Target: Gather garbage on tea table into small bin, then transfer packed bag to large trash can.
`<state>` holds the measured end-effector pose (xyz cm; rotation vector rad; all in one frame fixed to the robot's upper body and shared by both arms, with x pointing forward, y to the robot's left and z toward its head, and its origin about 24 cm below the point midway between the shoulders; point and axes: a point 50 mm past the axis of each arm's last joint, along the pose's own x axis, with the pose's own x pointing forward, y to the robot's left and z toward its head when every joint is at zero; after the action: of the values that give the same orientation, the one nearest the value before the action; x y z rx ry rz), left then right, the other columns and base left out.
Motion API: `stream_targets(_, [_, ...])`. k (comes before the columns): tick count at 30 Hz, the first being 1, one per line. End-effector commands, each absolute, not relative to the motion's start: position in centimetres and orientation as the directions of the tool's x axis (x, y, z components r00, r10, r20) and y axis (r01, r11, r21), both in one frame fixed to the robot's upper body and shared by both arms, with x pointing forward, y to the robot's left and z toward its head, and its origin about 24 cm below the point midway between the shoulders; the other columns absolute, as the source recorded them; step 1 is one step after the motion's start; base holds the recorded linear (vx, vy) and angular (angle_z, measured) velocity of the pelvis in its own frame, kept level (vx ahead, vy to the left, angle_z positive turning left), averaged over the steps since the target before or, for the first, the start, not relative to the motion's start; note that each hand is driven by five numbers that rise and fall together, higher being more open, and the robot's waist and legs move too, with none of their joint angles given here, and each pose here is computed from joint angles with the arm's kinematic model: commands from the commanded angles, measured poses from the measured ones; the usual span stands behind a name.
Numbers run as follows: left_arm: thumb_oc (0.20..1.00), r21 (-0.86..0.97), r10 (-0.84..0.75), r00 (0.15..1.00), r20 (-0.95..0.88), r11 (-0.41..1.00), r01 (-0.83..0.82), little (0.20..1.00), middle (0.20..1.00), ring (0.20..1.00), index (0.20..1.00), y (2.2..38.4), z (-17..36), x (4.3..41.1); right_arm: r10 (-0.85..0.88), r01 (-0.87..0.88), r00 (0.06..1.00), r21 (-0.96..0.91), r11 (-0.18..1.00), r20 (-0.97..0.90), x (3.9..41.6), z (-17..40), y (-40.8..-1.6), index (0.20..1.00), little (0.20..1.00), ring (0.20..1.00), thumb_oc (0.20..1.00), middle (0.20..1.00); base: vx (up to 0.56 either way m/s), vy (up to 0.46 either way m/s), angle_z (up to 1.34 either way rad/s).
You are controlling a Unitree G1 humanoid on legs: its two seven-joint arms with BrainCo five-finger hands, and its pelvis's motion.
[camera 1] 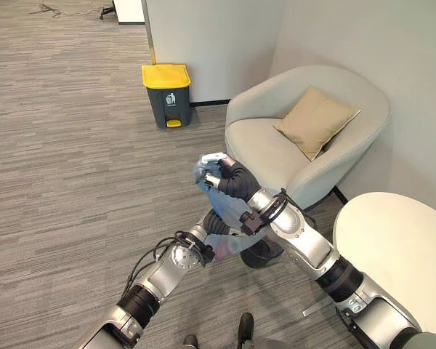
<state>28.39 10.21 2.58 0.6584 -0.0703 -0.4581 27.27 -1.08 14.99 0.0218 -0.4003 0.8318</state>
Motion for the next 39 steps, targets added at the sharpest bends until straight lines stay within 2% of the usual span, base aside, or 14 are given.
stream_targets(1, [0.2, 0.659, -0.45, 0.893, 0.004, 0.673, 0.337, 0.2, 0.2, 0.2, 0.2, 8.3, 4.1, 29.8, 0.664, -0.798, 0.425, -0.09, 0.595, 0.615, 25.7, 21.6, 1.0, 0.2, 0.2, 0.2, 0.2, 0.2, 0.0, 0.0, 0.0])
stream_targets(10, [0.2, 0.526, -0.384, 0.912, 0.148, 0.811, 0.256, 0.2, 0.2, 0.2, 0.2, 8.8, 6.9, 30.1, 0.686, -0.79, 0.428, -0.125, 0.6, 0.588, 25.6, 20.9, 0.8, 0.2, 0.2, 0.2, 0.2, 0.2, 0.0, 0.0, 0.0])
stream_targets(15, [0.2, 0.473, -0.355, 0.916, 0.188, 0.85, 0.232, 0.2, 0.2, 0.2, 0.2, 9.8, 7.7, 29.8, 0.71, -0.669, 0.458, -0.317, 0.672, 0.536, 26.2, 20.1, -0.7, 0.2, 0.2, 0.2, 0.2, 0.2, 0.0, 0.0, 0.0])
stream_targets(16, [0.2, 0.468, -0.352, 0.917, 0.189, 0.853, 0.231, 0.2, 0.2, 0.2, 0.2, 9.9, 7.7, 29.7, 0.711, -0.644, 0.466, -0.349, 0.681, 0.527, 26.3, 20.0, -0.9, 0.269, 0.269, 0.269, 0.269, 0.269, 0.0, 0.0, 0.0])
stream_targets(17, [0.2, 0.468, -0.352, 0.917, 0.188, 0.853, 0.231, 0.2, 0.2, 0.2, 0.2, 9.9, 7.7, 29.7, 0.711, -0.643, 0.466, -0.349, 0.681, 0.527, 26.3, 20.0, -0.9, 0.473, 0.473, 0.473, 0.473, 0.473, 0.0, 0.0, 0.0])
stream_targets(18, [0.2, 0.452, -0.343, 0.919, 0.196, 0.863, 0.226, 0.2, 0.2, 0.2, 0.2, 10.2, 7.8, 29.6, 0.715, -0.593, 0.476, -0.414, 0.691, 0.513, 26.4, 19.8, -1.4, 0.922, 0.922, 0.922, 0.922, 0.922, 0.0, 0.0, 0.0])
stream_targets(19, [0.2, 0.441, -0.332, 0.922, 0.198, 0.87, 0.219, 0.2, 0.2, 0.2, 0.2, 10.4, 7.7, 29.4, 0.714, -0.564, 0.485, -0.443, 0.697, 0.505, 26.5, 19.6, -1.7, 1.0, 1.0, 1.0, 1.0, 1.0, 0.0, 0.0, 0.0])
stream_targets(23, [0.2, 0.346, -0.242, 0.949, 0.201, 0.924, 0.162, 0.2, 0.2, 0.2, 0.2, 12.5, 7.4, 28.6, 0.692, -0.359, 0.522, -0.608, 0.709, 0.499, 26.8, 19.5, -3.7, 1.0, 1.0, 1.0, 1.0, 1.0, 0.0, 0.0, 0.0])
stream_targets(24, [0.2, 0.346, -0.242, 0.949, 0.201, 0.924, 0.162, 0.2, 0.2, 0.2, 0.2, 12.5, 7.4, 28.6, 0.692, -0.359, 0.522, -0.608, 0.709, 0.499, 26.8, 19.5, -3.7, 1.0, 1.0, 1.0, 1.0, 1.0, 0.0, 0.0, 0.0])
stream_targets(27, [0.2, 0.303, -0.14, 0.978, 0.156, 0.949, 0.087, 0.2, 0.2, 0.2, 0.2, 15.1, 6.3, 27.8, 0.649, -0.182, 0.556, -0.686, 0.704, 0.519, 26.7, 19.6, -6.2, 1.0, 1.0, 1.0, 1.0, 1.0, 0.0, -0.013, 0.0])
stream_targets(33, [0.2, 0.289, -0.06, 0.995, 0.074, 0.957, 0.036, 0.2, 0.2, 0.2, 0.2, 17.6, 4.5, 26.6, 0.59, -0.097, 0.641, -0.711, 0.697, 0.491, 26.8, 18.3, -9.1, 1.0, 1.0, 1.0, 1.0, 1.0, 0.0, 0.0, 0.0])
stream_targets(35, [0.2, 0.289, -0.061, 0.996, 0.072, 0.957, 0.037, 0.2, 0.2, 0.2, 0.2, 17.6, 4.4, 26.6, 0.59, -0.097, 0.642, -0.711, 0.697, 0.491, 26.8, 18.3, -9.1, 1.0, 1.0, 1.0, 1.0, 1.0, 0.0, 0.0, 0.0])
stream_targets(36, [0.2, 0.302, -0.019, 1.0, 0.011, 0.953, 0.015, 0.2, 0.2, 0.2, 0.2, 19.3, 3.2, 25.6, 0.528, -0.097, 0.73, -0.699, 0.709, 0.434, 26.8, 16.5, -11.7, 1.0, 1.0, 1.0, 1.0, 1.0, 0.0, 0.0, 0.0])
stream_targets(39, [0.2, 0.324, 0.016, 0.999, -0.047, 0.946, 0.0, 0.2, 0.2, 0.2, 0.2, 21.2, 2.1, 24.3, 0.435, -0.116, 0.842, -0.68, 0.724, 0.319, 26.5, 13.4, -15.0, 1.0, 1.0, 1.0, 1.0, 1.0, 0.0, -0.014, 0.03])
